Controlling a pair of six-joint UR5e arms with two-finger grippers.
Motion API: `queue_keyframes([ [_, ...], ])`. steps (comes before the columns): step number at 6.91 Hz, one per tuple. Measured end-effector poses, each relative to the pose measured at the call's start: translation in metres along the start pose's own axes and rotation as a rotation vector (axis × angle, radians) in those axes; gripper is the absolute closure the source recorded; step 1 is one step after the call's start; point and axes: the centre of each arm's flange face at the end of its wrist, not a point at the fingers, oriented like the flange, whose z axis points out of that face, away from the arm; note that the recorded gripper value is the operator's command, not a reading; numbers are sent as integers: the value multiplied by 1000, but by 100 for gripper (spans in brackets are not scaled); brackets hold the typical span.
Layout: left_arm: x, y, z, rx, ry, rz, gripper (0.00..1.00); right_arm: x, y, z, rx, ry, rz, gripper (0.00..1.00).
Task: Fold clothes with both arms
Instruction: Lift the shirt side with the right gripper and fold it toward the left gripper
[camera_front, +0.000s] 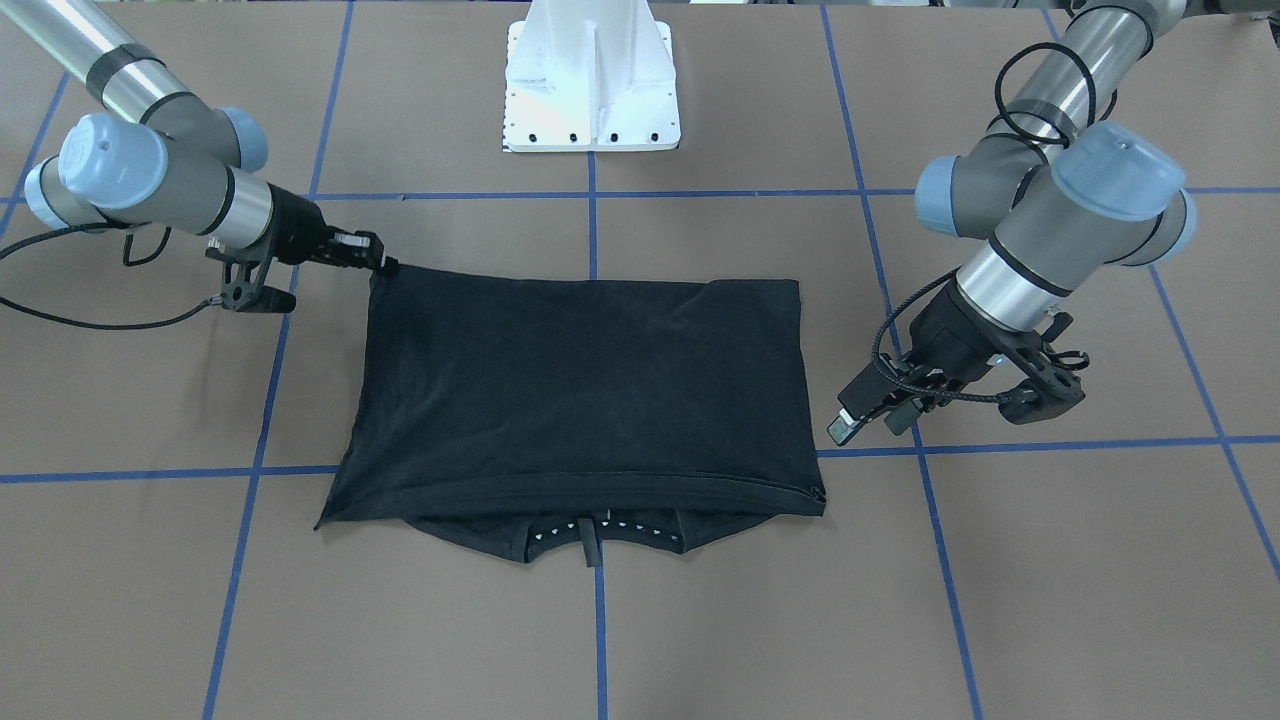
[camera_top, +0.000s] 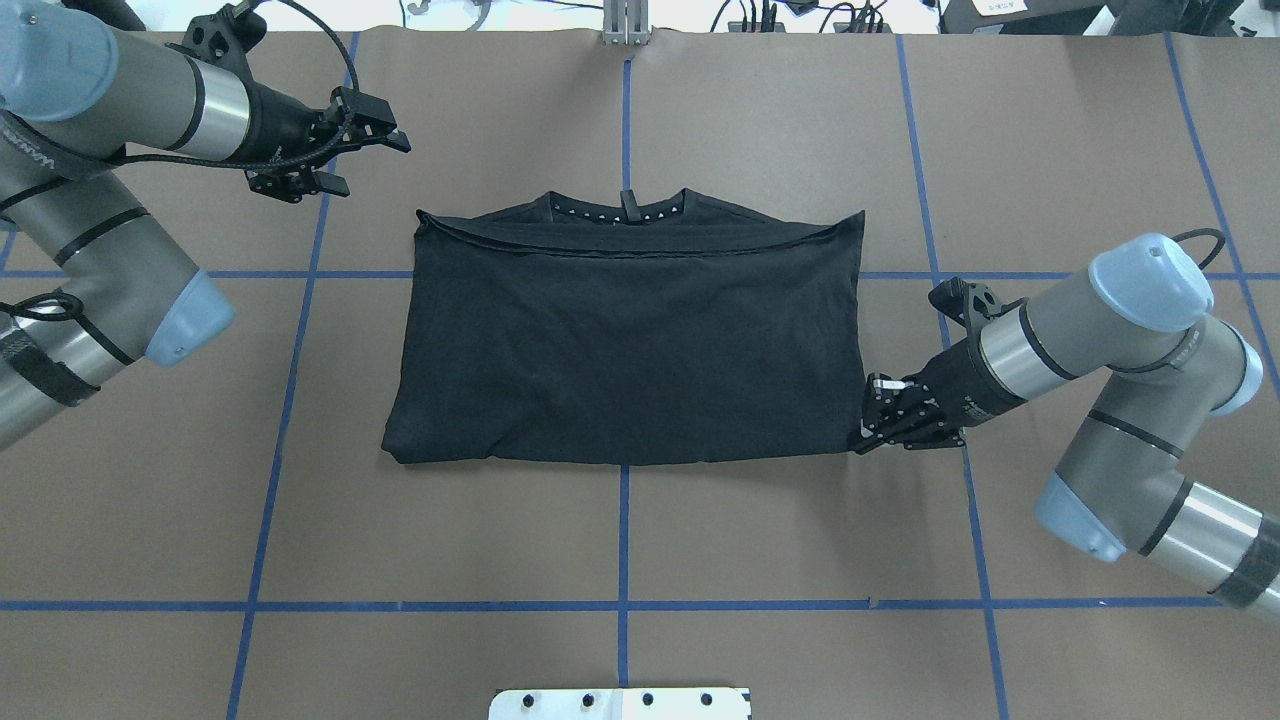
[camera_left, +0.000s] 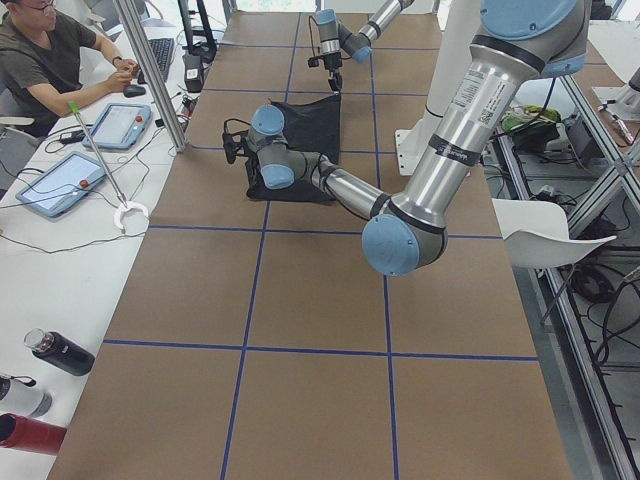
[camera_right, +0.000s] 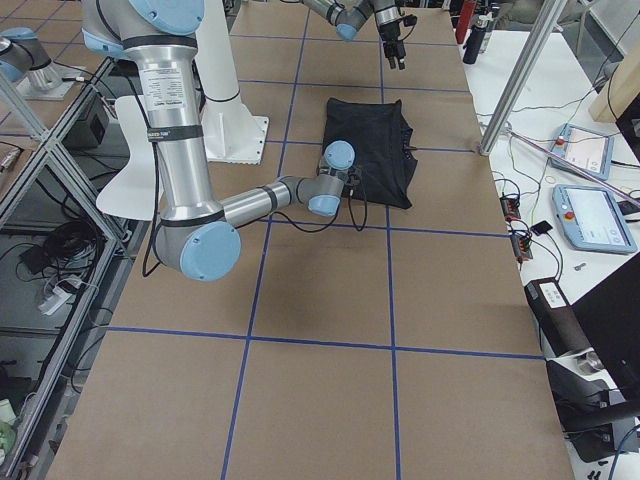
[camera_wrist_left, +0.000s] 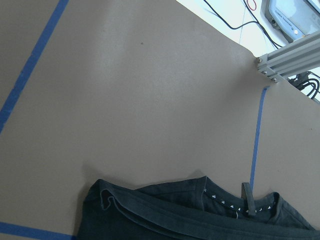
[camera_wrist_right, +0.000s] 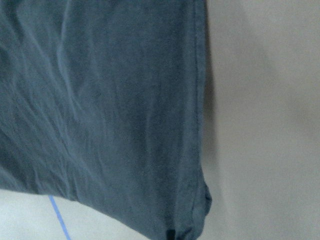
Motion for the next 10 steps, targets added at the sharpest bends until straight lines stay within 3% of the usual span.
queue_keyframes([
  [2, 14, 7, -12, -1, -17, -9, 1, -40, 93, 22, -200, -30, -31, 100],
  [3, 16, 9, -15, -2, -21, -11, 1, -66, 136, 37, -295, -45, -33, 1],
  [5, 14, 10, -16, -6, -25, -10, 1, -102, 178, 51, -421, -62, -50, 0],
  [6, 13, 12, -16, -14, -26, -10, 1, -108, 179, 52, -428, -66, -50, 0],
  [8, 10, 27, -15, -67, -23, -5, 1, -108, 142, 35, -342, -81, -27, 0],
  [10, -8, 81, -8, -147, -36, -3, 1, -107, 87, -3, -169, -123, 9, 0],
])
